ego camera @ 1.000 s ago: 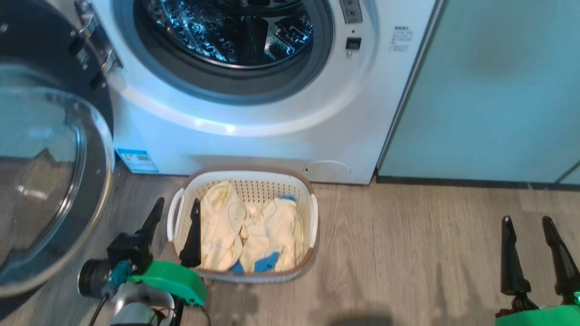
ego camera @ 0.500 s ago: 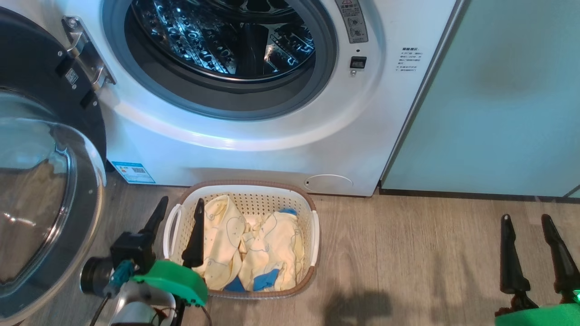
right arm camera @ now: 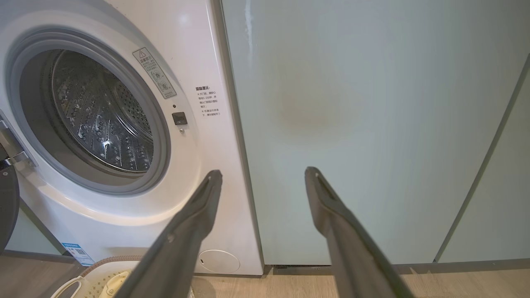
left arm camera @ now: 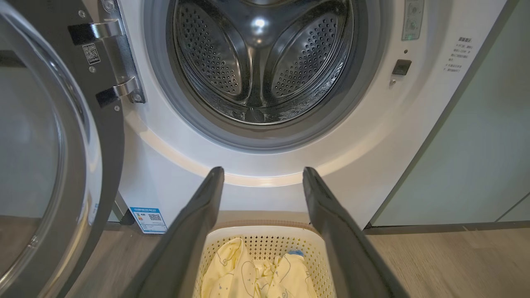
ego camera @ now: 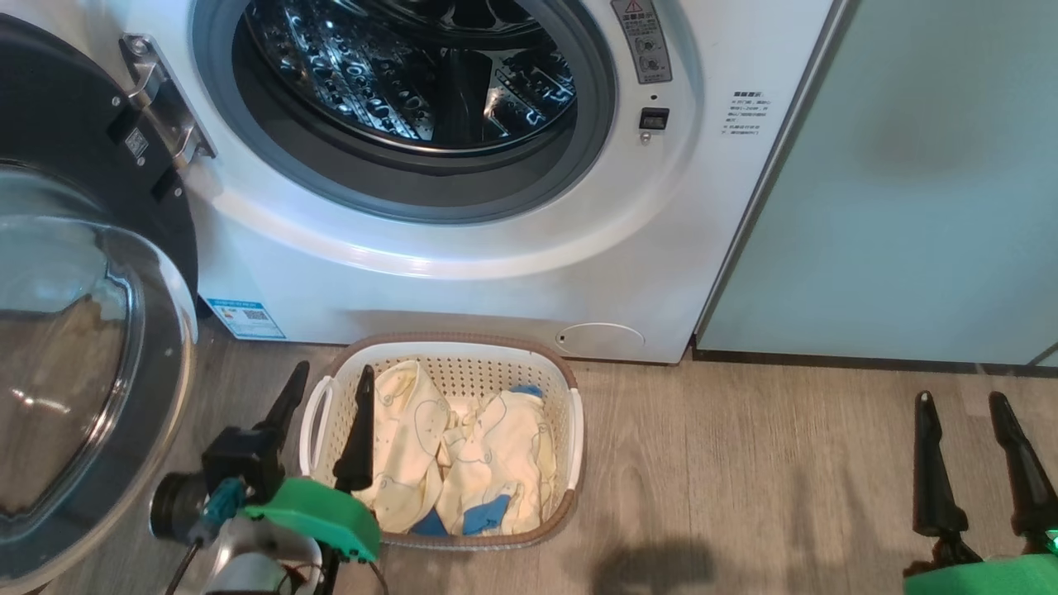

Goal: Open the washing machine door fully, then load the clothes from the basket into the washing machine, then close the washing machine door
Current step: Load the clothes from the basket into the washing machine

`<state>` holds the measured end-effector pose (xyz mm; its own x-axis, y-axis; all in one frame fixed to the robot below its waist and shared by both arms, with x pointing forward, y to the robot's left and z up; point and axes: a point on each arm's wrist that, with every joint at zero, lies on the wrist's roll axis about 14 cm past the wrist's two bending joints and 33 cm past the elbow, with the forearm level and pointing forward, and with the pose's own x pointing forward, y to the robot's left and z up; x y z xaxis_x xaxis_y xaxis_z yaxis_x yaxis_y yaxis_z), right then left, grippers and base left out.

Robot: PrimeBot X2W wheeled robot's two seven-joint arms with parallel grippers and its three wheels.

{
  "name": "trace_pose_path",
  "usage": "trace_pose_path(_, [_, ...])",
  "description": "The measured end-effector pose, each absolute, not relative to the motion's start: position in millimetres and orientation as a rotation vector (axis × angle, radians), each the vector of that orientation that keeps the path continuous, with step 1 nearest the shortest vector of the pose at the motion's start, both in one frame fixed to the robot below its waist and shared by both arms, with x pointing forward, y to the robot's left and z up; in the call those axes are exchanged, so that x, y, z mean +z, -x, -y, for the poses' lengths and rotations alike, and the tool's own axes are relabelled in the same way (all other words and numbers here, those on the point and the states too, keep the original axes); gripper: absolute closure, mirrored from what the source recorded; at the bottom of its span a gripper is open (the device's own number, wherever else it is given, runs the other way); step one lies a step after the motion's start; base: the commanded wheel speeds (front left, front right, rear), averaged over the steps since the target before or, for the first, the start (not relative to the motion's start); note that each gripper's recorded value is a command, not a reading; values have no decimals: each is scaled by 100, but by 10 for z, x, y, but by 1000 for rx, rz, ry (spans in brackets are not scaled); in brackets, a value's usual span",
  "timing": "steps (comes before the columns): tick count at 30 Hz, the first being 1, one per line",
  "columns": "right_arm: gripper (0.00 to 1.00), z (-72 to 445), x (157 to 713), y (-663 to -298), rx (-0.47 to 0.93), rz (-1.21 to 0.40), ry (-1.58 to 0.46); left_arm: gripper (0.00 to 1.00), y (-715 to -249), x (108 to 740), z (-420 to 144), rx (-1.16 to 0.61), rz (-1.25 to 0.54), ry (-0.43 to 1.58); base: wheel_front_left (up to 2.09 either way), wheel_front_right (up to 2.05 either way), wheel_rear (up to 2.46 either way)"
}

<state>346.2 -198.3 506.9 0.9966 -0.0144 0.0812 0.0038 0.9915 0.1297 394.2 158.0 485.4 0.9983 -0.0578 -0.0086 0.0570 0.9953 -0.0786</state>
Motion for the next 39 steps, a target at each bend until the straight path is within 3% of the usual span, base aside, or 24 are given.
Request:
trace_pose_path(12, [0,2008,5020,-3449,-20,65,-129,0,-4019,4600,-1137,-224,-105,115,0,0,0])
trace_pose_path(25, [0,2172,4906,-3678,-74,39,-131,0,-4232,3529,-522,-407,-484,126,0,0,0])
trace_pose_path(39, [0,2310,4590,-4129,-110,-16,-132,0,-4570,2500,-167,-474,-741,161,0,0,0])
